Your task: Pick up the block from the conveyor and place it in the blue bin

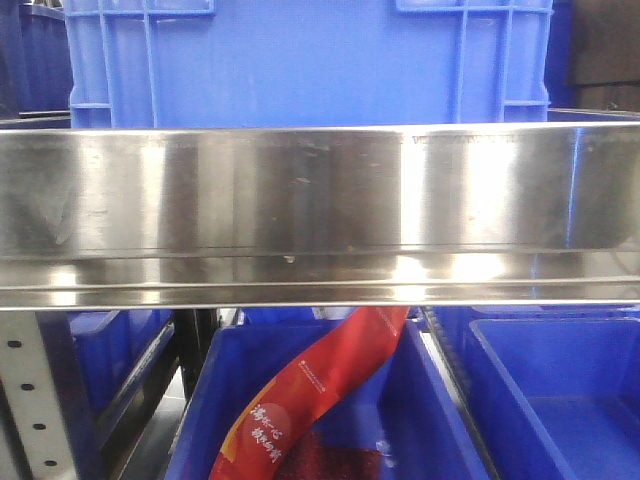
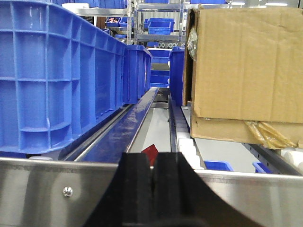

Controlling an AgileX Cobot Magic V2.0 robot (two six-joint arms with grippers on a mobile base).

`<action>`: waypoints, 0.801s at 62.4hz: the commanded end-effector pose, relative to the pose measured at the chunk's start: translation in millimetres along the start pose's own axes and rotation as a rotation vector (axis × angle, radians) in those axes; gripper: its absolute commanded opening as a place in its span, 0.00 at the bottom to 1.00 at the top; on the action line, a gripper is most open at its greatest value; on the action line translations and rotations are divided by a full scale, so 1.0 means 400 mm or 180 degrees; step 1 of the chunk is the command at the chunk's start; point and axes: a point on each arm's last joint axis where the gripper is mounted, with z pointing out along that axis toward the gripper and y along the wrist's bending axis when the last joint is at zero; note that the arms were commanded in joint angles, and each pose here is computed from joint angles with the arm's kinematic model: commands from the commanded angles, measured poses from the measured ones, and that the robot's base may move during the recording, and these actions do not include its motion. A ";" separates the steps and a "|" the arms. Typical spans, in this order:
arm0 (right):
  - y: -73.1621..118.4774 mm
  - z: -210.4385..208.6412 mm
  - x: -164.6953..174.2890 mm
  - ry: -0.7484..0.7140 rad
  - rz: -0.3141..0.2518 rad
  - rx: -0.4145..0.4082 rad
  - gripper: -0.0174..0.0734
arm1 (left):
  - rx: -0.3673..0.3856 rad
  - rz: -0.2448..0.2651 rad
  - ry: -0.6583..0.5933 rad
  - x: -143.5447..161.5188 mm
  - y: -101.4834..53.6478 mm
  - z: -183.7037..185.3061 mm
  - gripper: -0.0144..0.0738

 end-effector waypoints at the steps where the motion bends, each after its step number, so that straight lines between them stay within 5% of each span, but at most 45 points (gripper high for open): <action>1: -0.001 -0.001 -0.008 -0.0111 -0.0009 0.0017 0.01 | -0.0005 -0.0021 -0.0062 -0.003 0.000 -0.003 0.04; 42: -0.001 -0.001 -0.008 -0.0111 -0.0009 0.0017 0.01 | -0.0015 -0.0014 -0.0140 0.004 0.001 -0.013 0.04; 50: -0.001 -0.001 -0.008 -0.0111 -0.0009 0.0017 0.01 | -0.0321 0.0272 -0.0321 0.031 0.022 -0.040 0.04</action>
